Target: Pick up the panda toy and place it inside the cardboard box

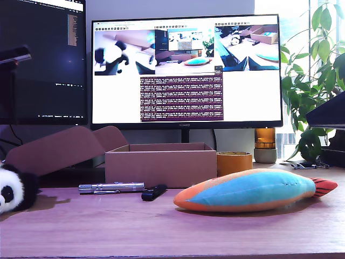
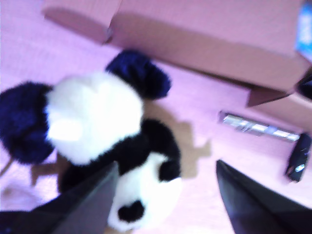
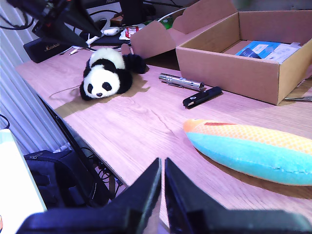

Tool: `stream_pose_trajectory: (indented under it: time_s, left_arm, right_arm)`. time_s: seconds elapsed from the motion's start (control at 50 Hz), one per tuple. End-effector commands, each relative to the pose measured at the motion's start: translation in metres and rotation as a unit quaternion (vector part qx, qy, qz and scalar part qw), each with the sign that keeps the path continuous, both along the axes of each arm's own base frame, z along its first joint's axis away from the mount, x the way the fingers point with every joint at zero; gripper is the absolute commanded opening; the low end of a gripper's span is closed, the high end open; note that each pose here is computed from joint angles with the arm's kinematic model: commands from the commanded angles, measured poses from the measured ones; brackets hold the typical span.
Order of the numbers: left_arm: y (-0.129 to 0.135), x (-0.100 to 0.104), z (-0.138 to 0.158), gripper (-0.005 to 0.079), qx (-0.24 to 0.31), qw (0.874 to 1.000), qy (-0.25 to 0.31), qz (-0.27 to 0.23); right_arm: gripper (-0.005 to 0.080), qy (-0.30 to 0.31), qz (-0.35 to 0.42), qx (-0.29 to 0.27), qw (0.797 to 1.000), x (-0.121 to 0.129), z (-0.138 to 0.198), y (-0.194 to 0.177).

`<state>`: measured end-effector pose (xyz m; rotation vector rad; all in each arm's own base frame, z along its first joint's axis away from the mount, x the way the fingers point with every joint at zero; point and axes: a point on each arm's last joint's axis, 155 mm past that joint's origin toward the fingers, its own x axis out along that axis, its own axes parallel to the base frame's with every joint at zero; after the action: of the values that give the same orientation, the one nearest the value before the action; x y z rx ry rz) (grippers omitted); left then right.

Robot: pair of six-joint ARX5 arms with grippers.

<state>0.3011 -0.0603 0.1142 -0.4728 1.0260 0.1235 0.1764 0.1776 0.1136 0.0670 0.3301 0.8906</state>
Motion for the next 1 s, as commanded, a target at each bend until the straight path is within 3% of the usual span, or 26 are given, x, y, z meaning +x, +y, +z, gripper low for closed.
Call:
stream_pose_trajectory:
  time_s: [0.0, 0.24, 0.48, 0.72, 0.98]
  left_arm:
    - [0.004, 0.003, -0.002, 0.0591, 0.006, 1.0, 0.008, 0.015]
    - [0.01, -0.002, -0.038, 0.0591, 0.014, 0.995, 0.08, 0.055]
    - [0.009, 0.019, -0.051, 0.0591, -0.004, 0.994, 0.072, 0.087]
    - [0.017, 0.01, -0.072, 0.059, 0.011, 0.989, 0.114, 0.096]
    - [0.028, 0.008, -0.078, 0.0589, 0.035, 0.986, 0.121, 0.109]
  right_arm:
    - [-0.0013, 0.002, 0.003, -0.001, 1.0, -0.001, -0.002, 0.001]
    - [-0.0013, 0.002, 0.003, -0.001, 1.0, -0.001, -0.002, 0.001]
    - [-0.0013, 0.001, 0.003, -0.001, 1.0, -0.001, -0.002, 0.001]
    - [-0.0013, 0.0, 0.003, -0.001, 1.0, -0.001, -0.002, 0.001]
    - [-0.0013, -0.002, 0.003, 0.001, 1.0, 0.0, -0.001, 0.001]
